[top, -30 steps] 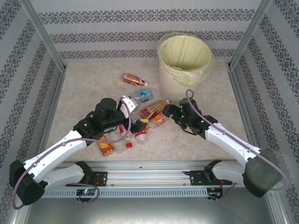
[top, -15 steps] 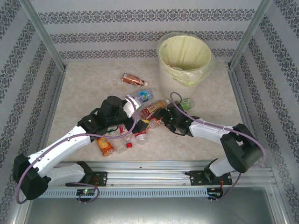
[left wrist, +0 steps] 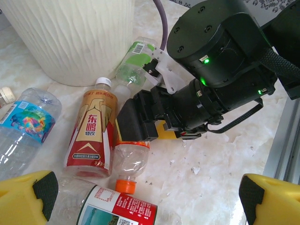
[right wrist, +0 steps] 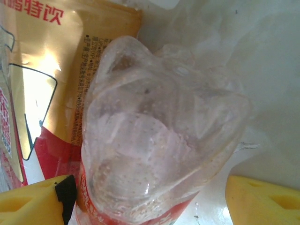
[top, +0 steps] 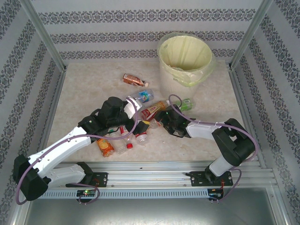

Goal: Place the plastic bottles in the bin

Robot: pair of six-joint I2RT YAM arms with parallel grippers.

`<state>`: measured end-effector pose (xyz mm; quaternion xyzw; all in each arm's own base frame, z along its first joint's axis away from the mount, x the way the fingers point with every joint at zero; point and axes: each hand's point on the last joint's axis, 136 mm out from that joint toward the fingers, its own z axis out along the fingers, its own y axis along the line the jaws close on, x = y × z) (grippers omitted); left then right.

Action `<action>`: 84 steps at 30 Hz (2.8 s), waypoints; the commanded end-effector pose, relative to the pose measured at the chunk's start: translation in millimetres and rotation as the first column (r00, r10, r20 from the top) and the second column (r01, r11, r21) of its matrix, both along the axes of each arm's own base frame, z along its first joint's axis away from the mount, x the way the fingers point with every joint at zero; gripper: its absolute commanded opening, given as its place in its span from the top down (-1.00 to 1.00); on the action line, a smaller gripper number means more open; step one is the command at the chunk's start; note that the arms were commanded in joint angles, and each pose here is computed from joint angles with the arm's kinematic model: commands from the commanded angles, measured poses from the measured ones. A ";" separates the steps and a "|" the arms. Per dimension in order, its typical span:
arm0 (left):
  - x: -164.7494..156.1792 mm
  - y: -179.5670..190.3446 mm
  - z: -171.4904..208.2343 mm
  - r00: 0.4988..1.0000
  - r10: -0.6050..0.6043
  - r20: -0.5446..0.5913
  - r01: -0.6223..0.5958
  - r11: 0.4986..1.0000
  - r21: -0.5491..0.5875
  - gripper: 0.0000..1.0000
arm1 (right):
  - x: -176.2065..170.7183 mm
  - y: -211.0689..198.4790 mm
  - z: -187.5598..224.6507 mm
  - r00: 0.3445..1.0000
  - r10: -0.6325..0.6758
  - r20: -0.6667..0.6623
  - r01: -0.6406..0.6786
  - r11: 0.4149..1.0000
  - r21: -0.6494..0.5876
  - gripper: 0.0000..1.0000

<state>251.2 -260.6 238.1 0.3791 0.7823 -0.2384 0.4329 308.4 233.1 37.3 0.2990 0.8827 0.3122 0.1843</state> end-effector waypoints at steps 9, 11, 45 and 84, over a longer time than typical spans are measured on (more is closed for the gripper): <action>-10.4 -9.7 9.6 0.997 -0.068 0.022 0.068 0.998 -0.016 -1.00 | 9.9 -6.3 -23.0 0.997 -0.071 0.016 0.072 0.997 -0.038 -0.53; -11.2 -10.3 10.6 0.997 -0.073 0.023 0.074 0.997 -0.019 -1.00 | 10.3 -7.9 -24.3 0.997 -0.074 0.018 0.075 0.996 -0.047 -0.49; -24.6 -2.5 63.2 0.979 -0.002 0.203 0.071 0.940 -0.333 -1.00 | -23.5 -129.3 107.9 0.922 0.106 0.371 0.105 0.857 -0.505 0.00; -37.1 31.7 112.0 0.928 0.142 0.345 0.066 0.848 -0.527 -1.00 | 66.7 -124.7 404.1 0.615 0.510 0.602 0.201 0.636 -0.745 -0.01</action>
